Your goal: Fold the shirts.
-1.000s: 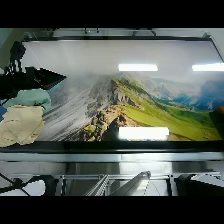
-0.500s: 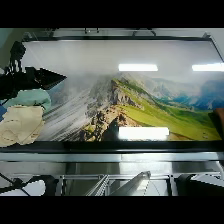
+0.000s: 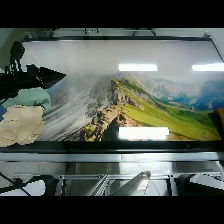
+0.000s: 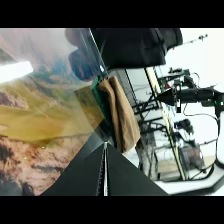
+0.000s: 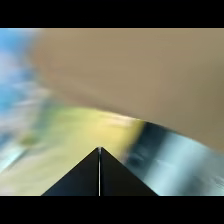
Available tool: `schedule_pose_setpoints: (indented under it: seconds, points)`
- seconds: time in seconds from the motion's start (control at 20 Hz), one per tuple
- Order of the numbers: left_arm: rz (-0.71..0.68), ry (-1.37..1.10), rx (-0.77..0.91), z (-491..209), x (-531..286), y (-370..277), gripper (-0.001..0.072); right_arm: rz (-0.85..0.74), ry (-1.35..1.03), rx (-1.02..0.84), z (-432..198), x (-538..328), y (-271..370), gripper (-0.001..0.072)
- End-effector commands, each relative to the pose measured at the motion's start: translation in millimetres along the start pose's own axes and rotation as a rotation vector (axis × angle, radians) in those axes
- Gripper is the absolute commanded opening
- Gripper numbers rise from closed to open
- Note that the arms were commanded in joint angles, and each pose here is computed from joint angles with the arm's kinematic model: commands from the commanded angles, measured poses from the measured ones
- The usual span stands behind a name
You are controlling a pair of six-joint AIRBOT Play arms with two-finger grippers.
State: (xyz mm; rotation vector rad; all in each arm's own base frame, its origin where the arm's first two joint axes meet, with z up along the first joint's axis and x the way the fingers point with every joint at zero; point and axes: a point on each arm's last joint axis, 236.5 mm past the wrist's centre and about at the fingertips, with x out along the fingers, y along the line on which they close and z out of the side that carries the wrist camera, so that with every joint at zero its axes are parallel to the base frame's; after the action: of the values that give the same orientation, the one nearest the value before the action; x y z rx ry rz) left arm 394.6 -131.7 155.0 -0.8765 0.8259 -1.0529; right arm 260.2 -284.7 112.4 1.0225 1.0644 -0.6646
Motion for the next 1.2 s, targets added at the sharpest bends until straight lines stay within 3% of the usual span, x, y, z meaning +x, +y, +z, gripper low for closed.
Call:
schedule_pose_setpoints:
  seconds: [0.0,0.2,0.35,0.5,0.7,1.15]
  points:
    - [0.031,-0.040,-0.050,9.2,-0.3,7.1,0.0005,0.281,-0.071,-0.305,-23.3,-6.0,132.2,0.0015]
    - [0.024,0.086,-0.012,-37.2,11.4,3.8,0.0004,0.212,0.053,-0.729,-156.2,17.0,186.3,0.0014]
    - [0.075,0.120,-0.061,-105.9,24.4,21.7,0.0006,0.186,0.165,-0.935,-280.2,55.0,163.8,0.0014]
    - [0.119,0.135,-0.101,-170.6,29.7,32.4,0.0006,0.238,0.203,-0.987,-364.6,91.4,114.1,0.0014]
    - [0.136,0.134,-0.132,-213.0,26.3,25.2,0.0006,0.288,0.175,-0.934,-386.3,117.1,79.7,0.0014]
    - [0.170,0.060,-0.015,-211.0,17.5,-6.0,0.0006,0.337,0.174,-0.956,-390.9,112.4,89.4,0.0016]
